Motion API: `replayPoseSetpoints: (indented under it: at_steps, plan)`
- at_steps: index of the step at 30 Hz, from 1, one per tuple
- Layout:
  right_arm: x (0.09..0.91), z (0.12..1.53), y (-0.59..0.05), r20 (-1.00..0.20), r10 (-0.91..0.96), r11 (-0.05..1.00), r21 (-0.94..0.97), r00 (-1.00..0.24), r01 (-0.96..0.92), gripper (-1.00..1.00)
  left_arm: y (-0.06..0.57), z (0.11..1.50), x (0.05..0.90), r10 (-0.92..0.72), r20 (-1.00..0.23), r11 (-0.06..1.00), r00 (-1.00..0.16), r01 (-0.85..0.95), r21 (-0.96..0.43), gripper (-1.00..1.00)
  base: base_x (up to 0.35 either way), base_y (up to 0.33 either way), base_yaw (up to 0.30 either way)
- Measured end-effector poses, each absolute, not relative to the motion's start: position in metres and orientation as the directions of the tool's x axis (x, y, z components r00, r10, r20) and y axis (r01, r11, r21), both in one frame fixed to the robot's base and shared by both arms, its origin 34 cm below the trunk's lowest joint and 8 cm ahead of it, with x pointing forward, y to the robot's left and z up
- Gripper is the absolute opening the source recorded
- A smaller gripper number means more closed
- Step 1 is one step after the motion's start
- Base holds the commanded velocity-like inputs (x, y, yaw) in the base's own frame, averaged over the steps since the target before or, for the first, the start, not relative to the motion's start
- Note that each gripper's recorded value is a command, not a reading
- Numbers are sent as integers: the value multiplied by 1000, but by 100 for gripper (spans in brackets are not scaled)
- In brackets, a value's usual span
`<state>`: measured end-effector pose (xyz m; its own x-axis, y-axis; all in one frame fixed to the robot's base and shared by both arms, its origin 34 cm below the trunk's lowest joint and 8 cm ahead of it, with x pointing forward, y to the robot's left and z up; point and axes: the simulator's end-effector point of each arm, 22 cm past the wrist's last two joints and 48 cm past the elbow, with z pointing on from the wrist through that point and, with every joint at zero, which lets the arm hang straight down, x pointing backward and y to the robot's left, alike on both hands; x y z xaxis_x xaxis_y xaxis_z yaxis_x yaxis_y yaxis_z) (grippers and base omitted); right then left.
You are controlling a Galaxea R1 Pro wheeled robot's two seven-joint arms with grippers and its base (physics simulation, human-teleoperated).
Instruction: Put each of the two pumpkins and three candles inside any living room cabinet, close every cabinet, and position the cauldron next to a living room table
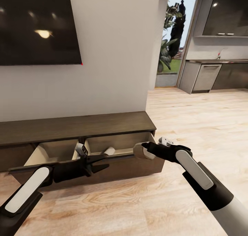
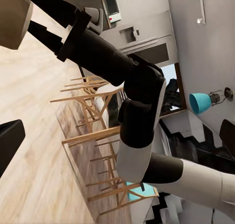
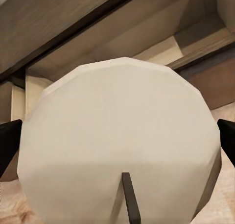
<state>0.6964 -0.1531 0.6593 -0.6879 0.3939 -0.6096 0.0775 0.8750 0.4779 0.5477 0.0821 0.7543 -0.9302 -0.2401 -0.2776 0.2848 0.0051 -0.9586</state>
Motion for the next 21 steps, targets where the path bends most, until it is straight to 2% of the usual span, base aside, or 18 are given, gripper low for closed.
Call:
replayPoseSetpoints:
  at_steps: [7,21]
  plan:
    - [697,657,-154,-607,396,875,477,-689,83,-100,82,754,547,-239,-277,6,-931,284,-959,100,249,-40,0]
    - [697,644,-161,-593,400,881,460,-699,113,-100,82,748,547,-238,-280,25,-930,283,-959,100,317,-125,0]
